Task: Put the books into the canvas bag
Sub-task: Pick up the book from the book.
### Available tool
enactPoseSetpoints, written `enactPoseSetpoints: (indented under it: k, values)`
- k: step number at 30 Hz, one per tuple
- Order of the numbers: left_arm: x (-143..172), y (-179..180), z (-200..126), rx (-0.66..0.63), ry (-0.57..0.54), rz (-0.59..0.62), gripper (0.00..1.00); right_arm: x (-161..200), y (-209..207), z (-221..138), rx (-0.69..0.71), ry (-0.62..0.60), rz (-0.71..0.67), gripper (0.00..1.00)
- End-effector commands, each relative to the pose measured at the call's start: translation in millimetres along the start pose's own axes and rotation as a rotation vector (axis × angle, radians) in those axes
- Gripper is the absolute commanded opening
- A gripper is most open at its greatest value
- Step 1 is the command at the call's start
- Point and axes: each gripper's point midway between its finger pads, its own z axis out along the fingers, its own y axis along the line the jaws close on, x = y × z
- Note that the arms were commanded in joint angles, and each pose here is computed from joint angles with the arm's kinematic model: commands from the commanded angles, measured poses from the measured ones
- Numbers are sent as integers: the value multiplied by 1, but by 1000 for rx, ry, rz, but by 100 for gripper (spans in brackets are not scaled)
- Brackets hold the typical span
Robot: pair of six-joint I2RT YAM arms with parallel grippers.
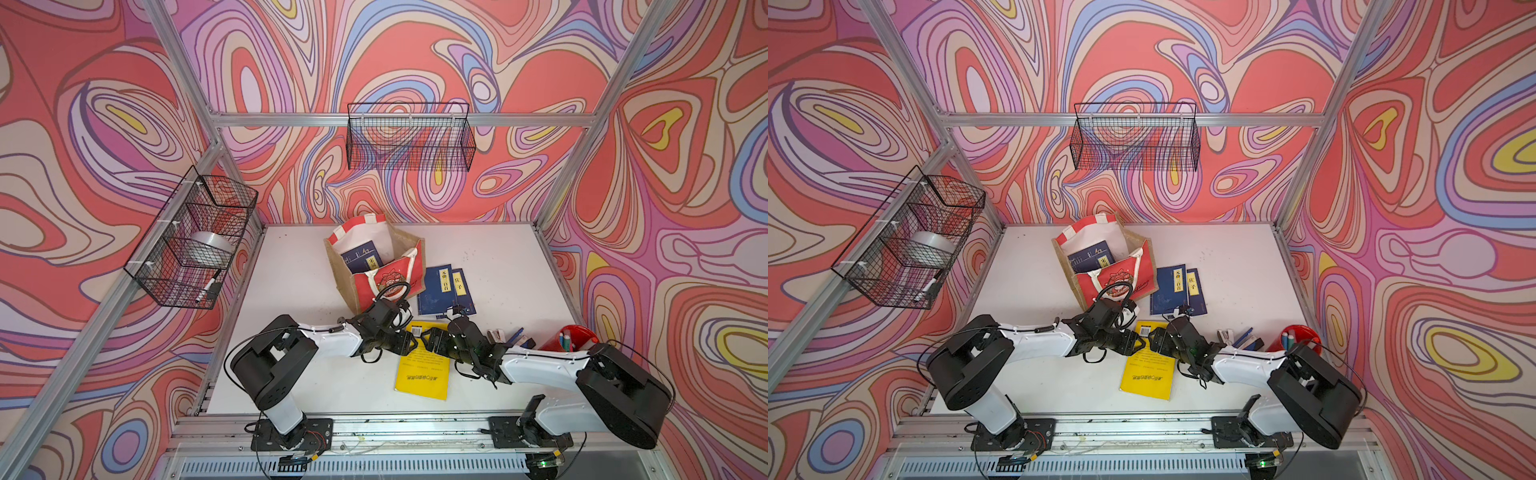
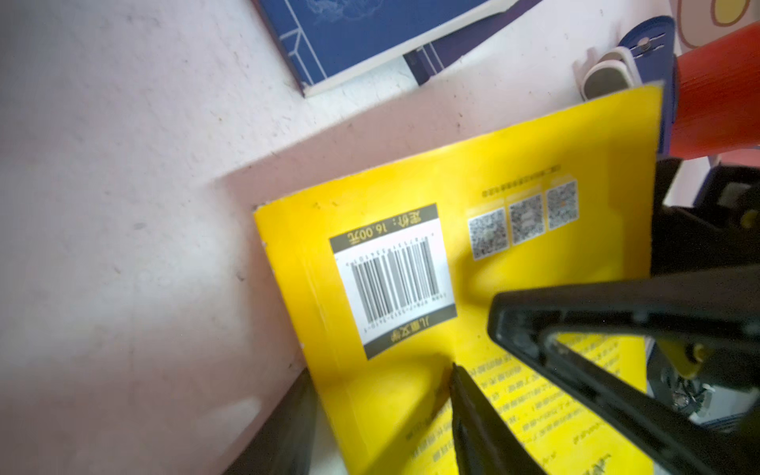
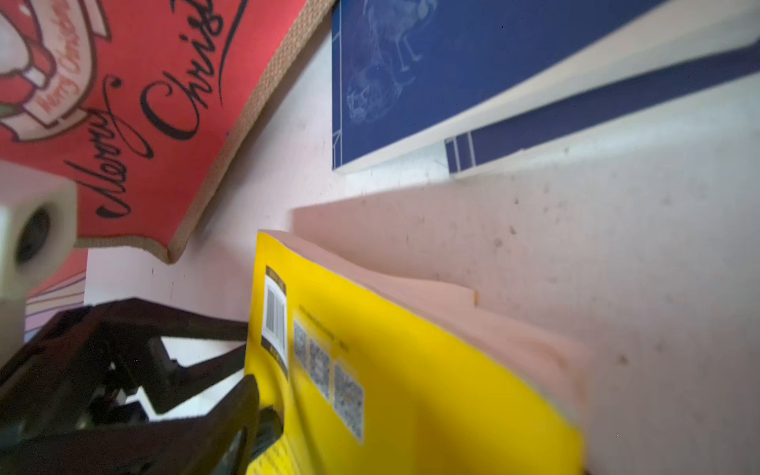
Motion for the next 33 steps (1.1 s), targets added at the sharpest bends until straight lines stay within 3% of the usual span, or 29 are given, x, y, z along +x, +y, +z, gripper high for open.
enactPoseSetpoints:
  k: [1, 7, 13, 19, 23, 27, 32, 33]
  values:
    - [46, 4, 12, 31, 158, -51, 54, 59, -4, -6, -48, 266, -17, 77]
    - [43, 5, 14, 32, 151, -52, 55, 61, -7, -4, -31, 281, -13, 46]
    - [39, 12, 1, 21, 121, -58, 58, 49, -13, -10, 5, 225, -17, 37]
    - [24, 14, -30, 93, 30, -81, 73, 26, 1, -29, -58, 130, -124, 35]
    - [18, -2, -41, 183, -11, -28, 81, 15, 21, -46, -174, 58, -286, 36]
    - [15, -20, -43, 314, -17, -5, 83, 7, 43, -61, -285, -13, -431, 37]
    - [5, -48, -50, 503, -62, 37, 82, 5, 51, -62, -310, -21, -539, 37]
    - [15, -46, -49, 524, -48, 25, 82, 6, 53, -61, -321, -20, -548, 37]
